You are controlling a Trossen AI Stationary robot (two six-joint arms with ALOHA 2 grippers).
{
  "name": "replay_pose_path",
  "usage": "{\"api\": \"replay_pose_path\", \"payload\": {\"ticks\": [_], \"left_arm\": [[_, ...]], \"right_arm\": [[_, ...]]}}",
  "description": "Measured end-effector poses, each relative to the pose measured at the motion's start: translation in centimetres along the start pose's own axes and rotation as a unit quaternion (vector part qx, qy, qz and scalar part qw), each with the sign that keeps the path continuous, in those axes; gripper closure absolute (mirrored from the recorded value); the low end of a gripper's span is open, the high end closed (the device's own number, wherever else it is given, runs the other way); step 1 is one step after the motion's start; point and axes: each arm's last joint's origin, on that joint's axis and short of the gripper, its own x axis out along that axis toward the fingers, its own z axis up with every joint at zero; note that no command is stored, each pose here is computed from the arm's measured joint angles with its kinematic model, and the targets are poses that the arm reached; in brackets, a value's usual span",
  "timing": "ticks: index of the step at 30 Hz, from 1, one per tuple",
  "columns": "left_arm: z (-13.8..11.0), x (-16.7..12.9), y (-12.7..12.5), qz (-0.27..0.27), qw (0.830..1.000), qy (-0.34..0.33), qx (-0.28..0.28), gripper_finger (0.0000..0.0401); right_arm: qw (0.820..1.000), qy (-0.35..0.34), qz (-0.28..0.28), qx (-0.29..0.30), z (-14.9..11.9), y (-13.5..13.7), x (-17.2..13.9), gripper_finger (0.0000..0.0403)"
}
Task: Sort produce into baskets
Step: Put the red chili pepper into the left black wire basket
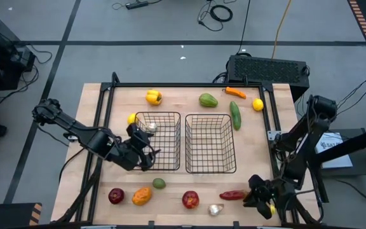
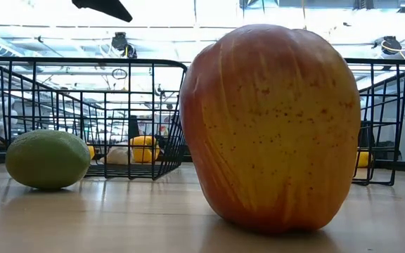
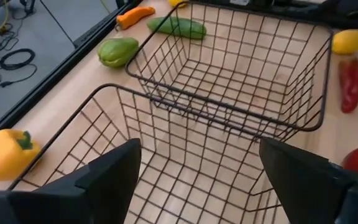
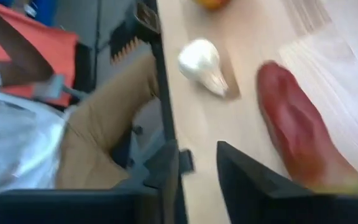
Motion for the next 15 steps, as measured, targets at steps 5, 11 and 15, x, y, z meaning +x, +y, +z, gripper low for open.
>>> {"api": "replay_pose_path", "payload": {"ticks": [5,11,15], "left_arm": [[0.2,0.0,-0.2,-0.007,1.000,-0.010,-0.007,0.0070],[0.3,0.0,-0.2,-0.010,1.000,-0.014,-0.011,0.0070],[0.3,0.0,-0.2,-0.010,1.000,-0.014,-0.011,0.0070]], "right_arm": [[0.998,0.038,-0.047,-0.020,-0.4,-1.1,0.3,0.0221],[0.992,0.037,-0.076,-0.094,-0.5,-1.7,0.4,0.0133],[0.984,0.028,-0.087,-0.152,-0.6,-1.9,0.8,0.0100]]}}
